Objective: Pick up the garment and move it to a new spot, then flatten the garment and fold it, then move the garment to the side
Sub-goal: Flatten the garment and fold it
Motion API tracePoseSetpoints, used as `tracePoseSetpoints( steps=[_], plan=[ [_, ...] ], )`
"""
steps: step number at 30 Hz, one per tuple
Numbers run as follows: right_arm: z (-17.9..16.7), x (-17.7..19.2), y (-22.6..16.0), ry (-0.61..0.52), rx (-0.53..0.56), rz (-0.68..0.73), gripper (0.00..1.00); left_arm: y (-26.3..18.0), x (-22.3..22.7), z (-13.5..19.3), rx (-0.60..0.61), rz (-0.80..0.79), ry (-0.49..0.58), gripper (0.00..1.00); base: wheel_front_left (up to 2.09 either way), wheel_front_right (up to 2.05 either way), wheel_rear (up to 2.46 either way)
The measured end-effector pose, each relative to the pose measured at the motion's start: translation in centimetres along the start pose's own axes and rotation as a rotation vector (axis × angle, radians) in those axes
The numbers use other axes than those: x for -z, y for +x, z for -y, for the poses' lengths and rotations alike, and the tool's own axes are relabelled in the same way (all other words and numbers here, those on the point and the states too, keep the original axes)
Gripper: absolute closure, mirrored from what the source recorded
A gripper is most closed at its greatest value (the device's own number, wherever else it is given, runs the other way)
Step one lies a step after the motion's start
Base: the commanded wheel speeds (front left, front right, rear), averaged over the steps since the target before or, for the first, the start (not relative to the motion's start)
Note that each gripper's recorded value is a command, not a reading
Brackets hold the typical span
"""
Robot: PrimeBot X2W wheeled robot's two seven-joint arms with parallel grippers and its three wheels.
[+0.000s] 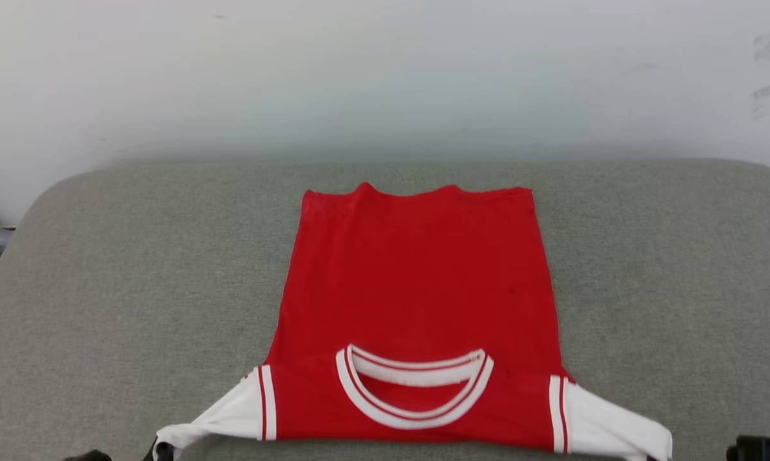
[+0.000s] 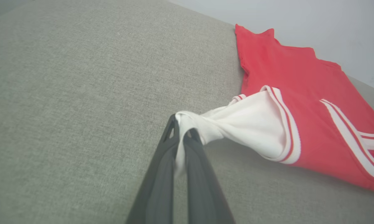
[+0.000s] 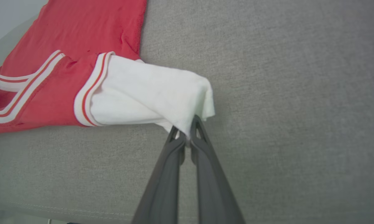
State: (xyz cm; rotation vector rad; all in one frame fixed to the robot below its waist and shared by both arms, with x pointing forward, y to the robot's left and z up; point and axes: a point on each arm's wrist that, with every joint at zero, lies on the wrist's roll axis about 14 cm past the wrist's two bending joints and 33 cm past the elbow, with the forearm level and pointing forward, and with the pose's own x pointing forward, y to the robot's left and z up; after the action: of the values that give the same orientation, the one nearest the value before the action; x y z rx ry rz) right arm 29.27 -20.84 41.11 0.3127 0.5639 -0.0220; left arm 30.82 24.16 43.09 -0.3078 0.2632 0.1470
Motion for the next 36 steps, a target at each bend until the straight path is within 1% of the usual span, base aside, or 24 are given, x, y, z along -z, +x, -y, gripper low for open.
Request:
tracePoseSetpoints(
  steps=[6,7,8,9,10,14,16,20,24,27,30,32,33,36],
  plan=[
    [0.5,2.9,-1.1,-0.003,0.019,-0.071,1.00,-2.0,0.4,-0.2,-0.012,-0.019,-0.001,1.00,0.00,0.00,0.00],
    [0.4,3.3,-1.1,-0.002,0.016,-0.081,0.83,-2.1,0.5,-0.1,-0.007,-0.026,0.004,1.00,0.00,0.00,0.00],
    [0.2,3.4,-1.1,0.004,0.011,-0.079,0.55,-2.3,0.6,-0.1,0.000,-0.033,0.018,1.00,0.00,0.00,0.00],
    [0.0,3.2,-1.0,0.004,0.004,-0.067,0.11,-2.4,0.5,0.0,0.007,-0.032,0.019,1.00,0.00,0.00,0.00],
    [-0.5,2.9,-0.7,0.012,-0.012,-0.051,0.00,-2.5,0.4,0.6,0.023,-0.032,0.024,1.00,0.00,0.00,0.00],
    [-1.8,-0.5,0.7,0.000,-0.051,0.066,0.00,-2.5,-0.2,1.4,0.044,-0.019,0.036,1.00,0.00,0.00,0.00],
    [-1.9,-2.6,1.5,-0.014,-0.054,0.129,0.00,-2.4,-0.5,1.9,0.056,-0.007,0.035,1.00,0.00,0.00,0.00],
    [-2.2,-6.3,4.0,-0.038,-0.059,0.201,0.00,-2.0,-1.1,2.7,0.071,0.011,0.037,1.00,0.00,0.00,0.00],
    [-2.6,-10.3,7.9,-0.048,-0.064,0.234,0.00,-0.5,-2.5,3.9,0.097,0.055,0.039,1.00,0.00,0.00,0.00],
    [-3.6,-12.5,11.4,-0.054,-0.082,0.200,0.00,0.7,-3.1,4.5,0.109,0.079,0.028,1.00,0.00,0.00,0.00],
    [-4.4,-13.9,15.0,-0.078,-0.088,0.134,0.00,2.0,-3.2,5.1,0.122,0.089,0.021,1.00,0.00,0.00,0.00],
    [-4.9,-14.1,17.5,-0.092,-0.089,0.054,0.00,3.0,-3.2,5.7,0.132,0.096,0.006,1.00,0.00,0.00,0.00],
    [-5.3,-14.1,18.7,-0.119,-0.088,0.009,0.00,3.4,-3.1,5.8,0.133,0.098,0.003,1.00,0.00,0.00,0.00],
    [-6.6,-13.6,21.8,-0.151,-0.094,-0.130,0.00,4.5,-2.7,5.6,0.125,0.094,0.004,1.00,0.00,0.00,0.00]
  ],
)
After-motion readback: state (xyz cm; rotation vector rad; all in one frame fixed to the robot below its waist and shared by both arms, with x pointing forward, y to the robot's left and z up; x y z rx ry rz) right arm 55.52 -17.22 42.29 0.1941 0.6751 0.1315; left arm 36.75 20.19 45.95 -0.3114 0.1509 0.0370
